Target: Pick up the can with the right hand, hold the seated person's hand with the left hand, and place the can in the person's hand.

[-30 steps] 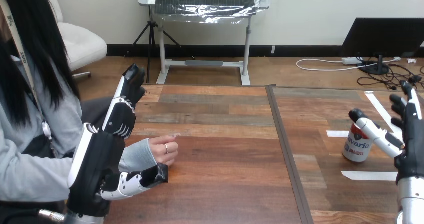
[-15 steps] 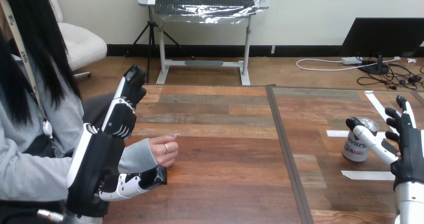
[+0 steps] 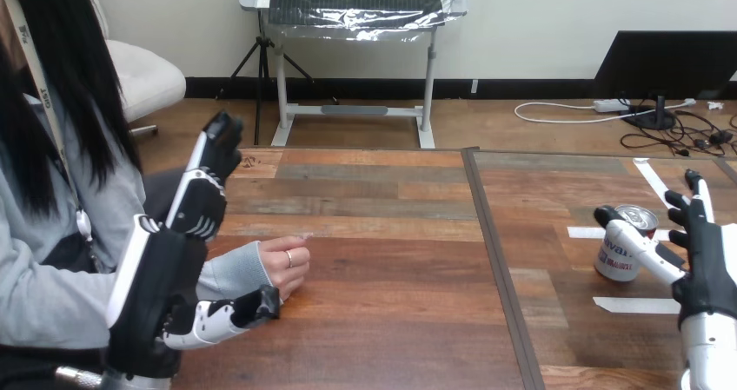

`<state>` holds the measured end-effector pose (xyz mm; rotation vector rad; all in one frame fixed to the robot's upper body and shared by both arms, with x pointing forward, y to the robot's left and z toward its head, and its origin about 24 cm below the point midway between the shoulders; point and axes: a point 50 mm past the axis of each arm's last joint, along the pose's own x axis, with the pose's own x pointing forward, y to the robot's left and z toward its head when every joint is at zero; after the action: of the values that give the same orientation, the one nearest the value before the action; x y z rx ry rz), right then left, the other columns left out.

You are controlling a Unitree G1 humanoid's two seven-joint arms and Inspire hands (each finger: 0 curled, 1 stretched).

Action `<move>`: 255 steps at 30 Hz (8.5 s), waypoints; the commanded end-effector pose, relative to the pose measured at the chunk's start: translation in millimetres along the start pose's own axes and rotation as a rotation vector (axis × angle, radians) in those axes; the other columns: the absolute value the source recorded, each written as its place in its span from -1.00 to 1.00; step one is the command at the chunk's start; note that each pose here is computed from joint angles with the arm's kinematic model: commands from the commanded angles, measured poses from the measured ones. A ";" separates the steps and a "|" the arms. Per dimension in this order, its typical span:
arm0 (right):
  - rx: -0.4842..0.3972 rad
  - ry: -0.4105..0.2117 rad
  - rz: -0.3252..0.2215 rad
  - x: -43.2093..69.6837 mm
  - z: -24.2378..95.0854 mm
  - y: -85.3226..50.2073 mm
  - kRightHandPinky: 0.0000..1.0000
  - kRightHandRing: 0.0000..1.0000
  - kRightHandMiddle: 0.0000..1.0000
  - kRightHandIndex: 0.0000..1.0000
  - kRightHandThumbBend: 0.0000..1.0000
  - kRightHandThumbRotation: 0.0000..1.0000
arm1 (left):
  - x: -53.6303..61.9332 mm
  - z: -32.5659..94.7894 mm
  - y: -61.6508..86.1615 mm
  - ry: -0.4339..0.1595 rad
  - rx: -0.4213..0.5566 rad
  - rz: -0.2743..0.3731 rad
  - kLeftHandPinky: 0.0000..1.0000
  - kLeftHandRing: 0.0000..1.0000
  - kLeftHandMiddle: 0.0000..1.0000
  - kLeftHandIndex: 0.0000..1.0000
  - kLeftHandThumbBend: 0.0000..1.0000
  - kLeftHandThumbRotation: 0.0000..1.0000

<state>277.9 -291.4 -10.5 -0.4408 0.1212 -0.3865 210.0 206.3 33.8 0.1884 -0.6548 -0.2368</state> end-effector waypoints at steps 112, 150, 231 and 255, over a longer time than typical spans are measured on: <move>-0.064 -0.021 0.108 31.5 39.5 18.1 0.70 0.83 0.86 1.00 1.00 0.24 | 9.2 19.8 25.8 -0.108 -0.011 -0.007 0.84 1.00 1.00 1.00 1.00 0.31; -0.012 0.088 0.021 37.1 44.4 30.0 0.12 0.25 0.31 0.35 0.84 -0.87 | 6.5 29.2 30.1 -0.136 -0.039 -0.027 0.77 0.98 1.00 1.00 1.00 0.26; 0.102 -0.152 -0.014 35.8 76.0 36.3 -0.32 -0.21 -0.04 -0.02 0.65 -1.00 | 19.8 26.9 18.2 -0.154 -0.017 -0.058 0.88 1.00 1.00 1.00 1.00 0.30; 0.154 -0.298 0.066 29.7 98.3 49.2 -0.32 -0.20 -0.05 -0.03 0.56 -1.00 | 23.6 27.8 20.9 -0.038 0.061 -0.132 0.91 1.00 1.00 1.00 1.00 -0.03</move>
<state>328.9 -234.3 25.5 -0.3598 -0.0238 -0.2909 206.2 214.5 55.5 0.2015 -0.6345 -0.3358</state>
